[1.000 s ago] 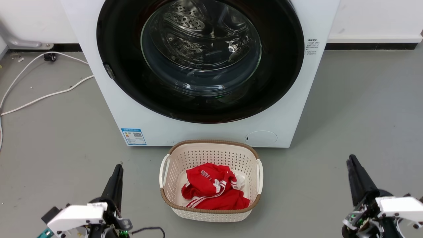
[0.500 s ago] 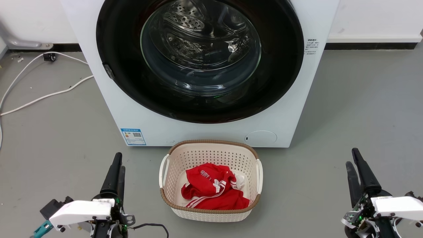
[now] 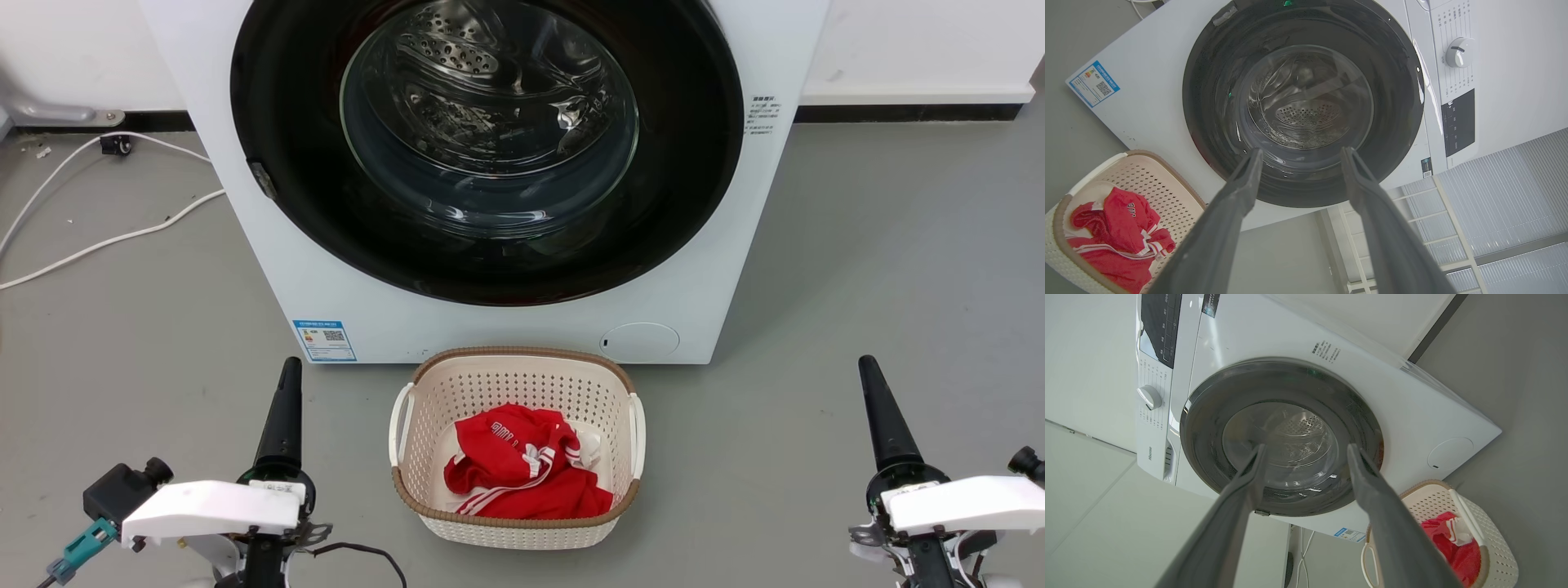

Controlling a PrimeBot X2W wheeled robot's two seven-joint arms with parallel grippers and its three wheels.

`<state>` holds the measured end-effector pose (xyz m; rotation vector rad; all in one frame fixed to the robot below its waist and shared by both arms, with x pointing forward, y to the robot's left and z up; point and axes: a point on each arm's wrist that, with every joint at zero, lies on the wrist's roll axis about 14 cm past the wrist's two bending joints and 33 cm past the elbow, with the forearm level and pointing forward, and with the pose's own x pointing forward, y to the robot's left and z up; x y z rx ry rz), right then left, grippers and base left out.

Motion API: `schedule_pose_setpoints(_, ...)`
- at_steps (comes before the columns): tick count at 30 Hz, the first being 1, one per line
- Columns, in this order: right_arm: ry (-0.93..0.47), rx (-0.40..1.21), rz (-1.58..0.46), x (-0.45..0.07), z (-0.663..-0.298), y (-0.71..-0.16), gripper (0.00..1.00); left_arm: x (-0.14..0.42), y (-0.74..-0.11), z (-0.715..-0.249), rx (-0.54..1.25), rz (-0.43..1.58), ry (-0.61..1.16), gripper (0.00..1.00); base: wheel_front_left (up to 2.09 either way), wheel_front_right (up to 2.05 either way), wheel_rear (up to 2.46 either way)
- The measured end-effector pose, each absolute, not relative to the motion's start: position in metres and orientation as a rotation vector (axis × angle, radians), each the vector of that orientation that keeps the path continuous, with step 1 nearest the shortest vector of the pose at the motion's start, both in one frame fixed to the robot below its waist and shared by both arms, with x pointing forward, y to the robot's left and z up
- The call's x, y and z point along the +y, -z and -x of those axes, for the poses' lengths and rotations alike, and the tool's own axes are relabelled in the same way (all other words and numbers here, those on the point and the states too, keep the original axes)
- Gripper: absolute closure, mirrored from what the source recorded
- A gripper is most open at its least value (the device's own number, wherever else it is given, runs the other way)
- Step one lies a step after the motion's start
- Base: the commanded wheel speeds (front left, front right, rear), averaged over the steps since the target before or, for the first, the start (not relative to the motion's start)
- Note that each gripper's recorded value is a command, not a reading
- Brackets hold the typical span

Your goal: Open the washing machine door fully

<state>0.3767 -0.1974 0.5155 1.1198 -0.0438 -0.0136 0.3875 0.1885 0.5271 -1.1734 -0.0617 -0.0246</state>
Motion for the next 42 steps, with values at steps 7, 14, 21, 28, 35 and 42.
schedule_pose_setpoints(7,-0.002,-0.057,-0.946,-0.195,-0.375,-0.521,0.00,0.183,-0.529,-0.388,-0.067,1.028,0.037,0.00,0.00,0.00,0.00)
schedule_pose_setpoints(14,-0.018,-0.063,-0.793,-0.190,-0.374,-0.524,0.00,0.178,-0.530,-0.388,-0.068,0.887,0.049,0.00,0.00,0.00,0.00)
schedule_pose_setpoints(21,-0.015,-0.076,-0.687,-0.191,-0.372,-0.525,0.00,0.172,-0.532,-0.388,-0.076,0.765,0.060,0.00,0.00,0.00,0.00)
schedule_pose_setpoints(28,-0.026,-0.086,-0.582,-0.188,-0.371,-0.528,0.00,0.170,-0.534,-0.388,-0.084,0.660,0.057,0.00,0.00,0.00,0.00)
schedule_pose_setpoints(35,-0.050,-0.097,-0.489,-0.182,-0.370,-0.533,0.00,0.168,-0.534,-0.387,-0.088,0.569,0.051,0.00,0.00,0.00,0.00)
schedule_pose_setpoints(42,-0.066,-0.101,-0.407,-0.178,-0.370,-0.536,0.00,0.166,-0.533,-0.386,-0.092,0.484,0.054,0.00,0.00,0.00,0.00)
